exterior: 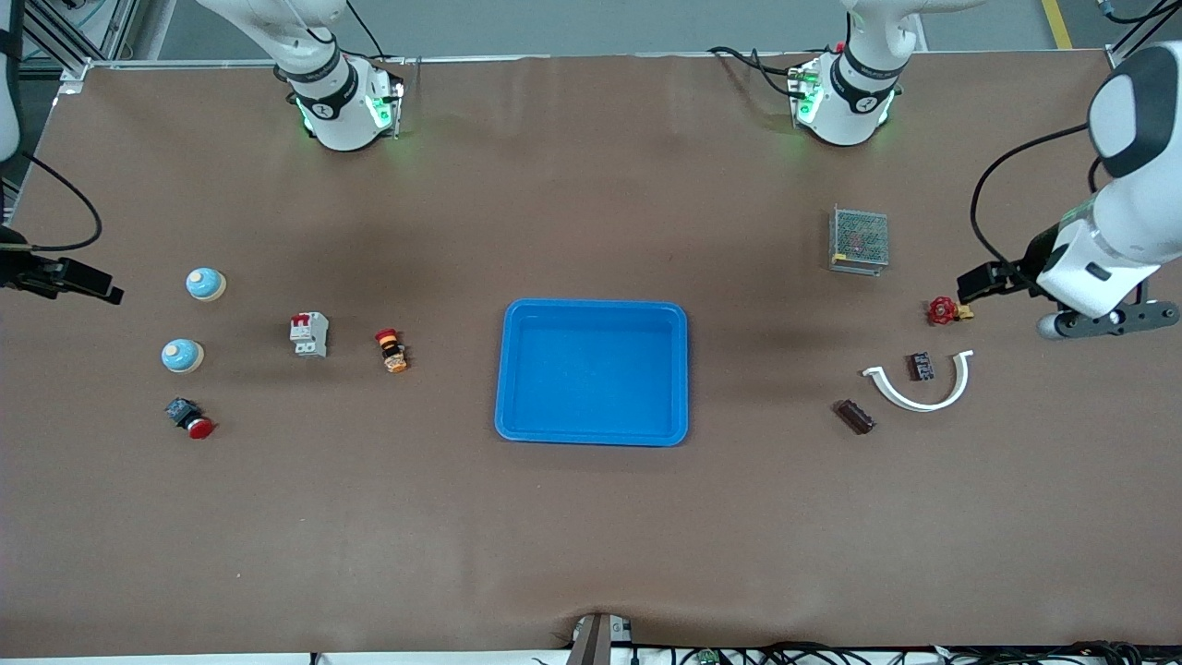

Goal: Place electrolytic capacitor and blue bell in tray
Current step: 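Reach the left gripper to a capacitor while the right gripper reaches a bell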

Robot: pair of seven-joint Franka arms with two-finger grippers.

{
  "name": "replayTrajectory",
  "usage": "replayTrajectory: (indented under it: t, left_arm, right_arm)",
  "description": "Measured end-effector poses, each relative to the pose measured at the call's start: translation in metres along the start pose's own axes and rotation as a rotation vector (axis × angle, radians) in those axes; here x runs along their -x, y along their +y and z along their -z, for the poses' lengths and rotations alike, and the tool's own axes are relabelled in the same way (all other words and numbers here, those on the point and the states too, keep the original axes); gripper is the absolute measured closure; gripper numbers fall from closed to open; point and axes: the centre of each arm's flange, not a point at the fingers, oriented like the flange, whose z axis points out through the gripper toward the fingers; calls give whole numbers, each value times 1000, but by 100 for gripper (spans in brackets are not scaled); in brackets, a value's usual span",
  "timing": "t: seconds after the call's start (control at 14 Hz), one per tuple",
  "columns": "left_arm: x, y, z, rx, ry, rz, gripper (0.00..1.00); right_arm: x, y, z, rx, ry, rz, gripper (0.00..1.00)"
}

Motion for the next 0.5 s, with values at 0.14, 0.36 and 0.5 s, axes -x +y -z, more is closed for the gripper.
replayTrajectory:
  t: [0.14, 0.36, 0.5]
  left_arm:
    - [2, -8, -43, 6, 34, 13, 8]
    - [4, -9, -93, 8, 12, 17, 23]
    - [0, -15, -110, 9, -1, 28, 30]
  right_arm:
    - [7, 6, -33, 0, 2, -12, 0]
    - [24, 17, -86, 2, 6, 0, 0]
    - [32, 23, -102, 2, 6, 31, 0]
